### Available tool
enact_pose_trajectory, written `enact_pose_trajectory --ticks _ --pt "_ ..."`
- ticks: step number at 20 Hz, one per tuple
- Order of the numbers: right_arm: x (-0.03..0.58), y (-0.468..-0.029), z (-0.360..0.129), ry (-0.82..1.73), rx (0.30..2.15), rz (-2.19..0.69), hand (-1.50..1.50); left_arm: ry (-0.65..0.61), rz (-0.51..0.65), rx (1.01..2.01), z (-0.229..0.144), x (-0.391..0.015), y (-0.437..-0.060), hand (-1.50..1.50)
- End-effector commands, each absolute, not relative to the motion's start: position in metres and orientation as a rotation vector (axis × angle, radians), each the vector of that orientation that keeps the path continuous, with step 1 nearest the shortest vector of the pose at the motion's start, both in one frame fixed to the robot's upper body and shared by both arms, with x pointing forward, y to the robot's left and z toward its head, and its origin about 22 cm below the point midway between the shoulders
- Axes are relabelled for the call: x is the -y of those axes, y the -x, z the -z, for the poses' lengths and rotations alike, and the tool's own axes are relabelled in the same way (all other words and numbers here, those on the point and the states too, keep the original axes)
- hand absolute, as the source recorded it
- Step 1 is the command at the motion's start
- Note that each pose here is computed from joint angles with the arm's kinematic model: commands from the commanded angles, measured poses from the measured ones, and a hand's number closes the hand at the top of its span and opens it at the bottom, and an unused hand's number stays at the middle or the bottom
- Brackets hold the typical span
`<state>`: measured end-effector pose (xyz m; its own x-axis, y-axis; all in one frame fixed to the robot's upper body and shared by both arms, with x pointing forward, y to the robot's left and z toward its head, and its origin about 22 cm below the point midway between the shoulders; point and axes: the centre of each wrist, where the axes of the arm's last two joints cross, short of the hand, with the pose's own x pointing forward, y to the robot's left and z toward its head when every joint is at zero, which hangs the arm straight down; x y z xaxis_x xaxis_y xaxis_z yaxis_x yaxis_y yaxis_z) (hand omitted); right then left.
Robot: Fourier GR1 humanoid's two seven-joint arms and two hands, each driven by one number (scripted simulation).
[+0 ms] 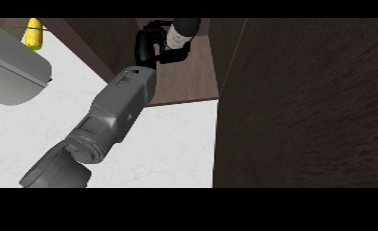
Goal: Pick up the wine, place it into the cabinet and close the cabinet
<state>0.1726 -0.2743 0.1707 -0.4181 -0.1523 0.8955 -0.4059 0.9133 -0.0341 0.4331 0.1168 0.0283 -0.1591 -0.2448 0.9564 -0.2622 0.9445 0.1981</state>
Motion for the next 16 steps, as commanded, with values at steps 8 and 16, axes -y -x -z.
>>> enact_pose_trajectory --ticks 8,16 --pt "0.277 -0.176 -0.168 -0.396 2.017 -0.31 -1.5 -0.527 0.017 1.7 -0.029 -0.132 -0.436 -1.5" --pt "0.274 -0.178 -0.17 -0.392 2.01 -0.309 -1.5 -0.519 0.041 1.654 -0.018 -0.143 -0.431 -1.5"
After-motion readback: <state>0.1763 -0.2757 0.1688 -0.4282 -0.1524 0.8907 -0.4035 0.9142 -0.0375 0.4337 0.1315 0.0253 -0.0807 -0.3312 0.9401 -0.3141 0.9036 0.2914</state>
